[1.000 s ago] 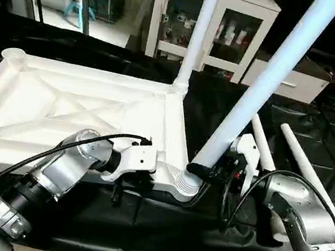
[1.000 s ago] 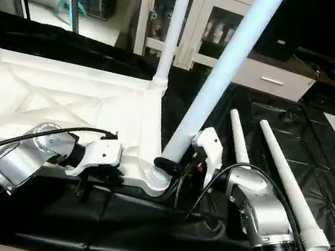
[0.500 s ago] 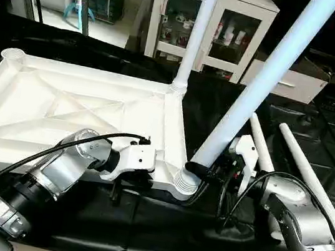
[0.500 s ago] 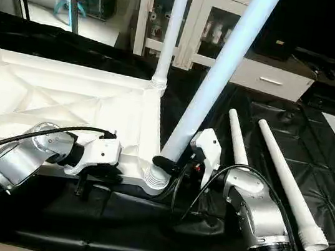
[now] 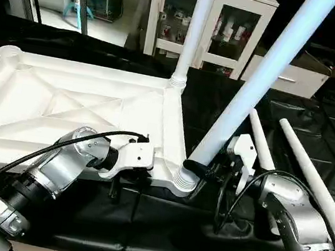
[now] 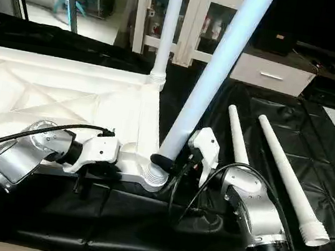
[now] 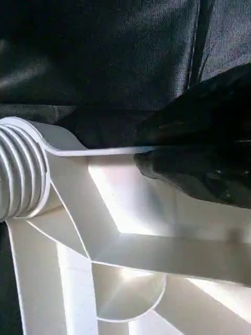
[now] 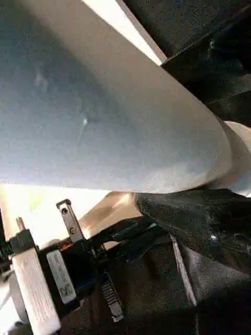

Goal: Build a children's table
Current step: Pick table leg

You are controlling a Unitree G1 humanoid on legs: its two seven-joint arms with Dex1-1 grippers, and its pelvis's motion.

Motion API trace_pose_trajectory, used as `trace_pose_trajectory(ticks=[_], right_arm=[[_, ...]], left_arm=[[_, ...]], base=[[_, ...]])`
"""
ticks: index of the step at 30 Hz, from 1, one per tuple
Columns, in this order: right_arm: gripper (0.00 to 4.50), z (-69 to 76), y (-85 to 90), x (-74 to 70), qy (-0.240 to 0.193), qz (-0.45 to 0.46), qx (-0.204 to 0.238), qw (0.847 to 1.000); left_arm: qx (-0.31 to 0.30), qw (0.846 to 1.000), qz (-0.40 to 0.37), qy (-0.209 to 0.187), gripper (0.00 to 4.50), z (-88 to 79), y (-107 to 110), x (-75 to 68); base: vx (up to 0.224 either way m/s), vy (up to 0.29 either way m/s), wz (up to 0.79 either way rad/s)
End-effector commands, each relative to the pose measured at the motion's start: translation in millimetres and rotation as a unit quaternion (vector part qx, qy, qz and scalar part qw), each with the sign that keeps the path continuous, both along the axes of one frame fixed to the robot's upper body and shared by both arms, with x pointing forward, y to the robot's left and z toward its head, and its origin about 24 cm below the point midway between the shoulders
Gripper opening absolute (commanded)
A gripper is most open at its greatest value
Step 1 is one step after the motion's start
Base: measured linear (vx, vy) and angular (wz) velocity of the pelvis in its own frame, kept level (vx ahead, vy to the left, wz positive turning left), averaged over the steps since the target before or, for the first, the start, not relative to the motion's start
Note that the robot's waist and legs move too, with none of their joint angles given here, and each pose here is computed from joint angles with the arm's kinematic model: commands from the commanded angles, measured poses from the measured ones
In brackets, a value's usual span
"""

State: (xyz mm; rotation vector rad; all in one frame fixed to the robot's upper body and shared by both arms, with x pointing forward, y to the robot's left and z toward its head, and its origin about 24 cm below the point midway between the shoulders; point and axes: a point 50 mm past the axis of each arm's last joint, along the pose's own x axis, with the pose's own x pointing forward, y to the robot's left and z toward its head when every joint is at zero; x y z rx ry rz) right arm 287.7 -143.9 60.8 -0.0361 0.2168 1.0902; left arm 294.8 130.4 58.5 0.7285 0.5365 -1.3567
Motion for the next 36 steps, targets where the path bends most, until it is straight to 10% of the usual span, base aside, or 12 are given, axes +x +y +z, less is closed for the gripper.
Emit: trace_pose_trajectory(ticks=[1, 30, 36], right_arm=[[1.83, -28.9, -15.4, -1.1, 0.057, -0.068, -0.061, 0.994], [1.83, -37.6, -51.8, 16.3, 0.185, -0.23, 0.049, 0.954], [1.83, -30.9, -47.0, 15.3, 0.159, -0.208, 0.04, 0.964]], left_arm=[[0.016, 1.0, -0.017, 0.006, 0.0, -4.7, -5, -2.1], [0.017, 1.0, -0.017, 0.016, 0.0, -6.6, -5, -4.1], [0.018, 1.0, -0.016, 0.016, 0.0, -6.9, -4, -3.8]], base=[[0.0, 0.0, 0.0], [0.0, 0.0, 0.0], [0.0, 0.0, 0.0]])
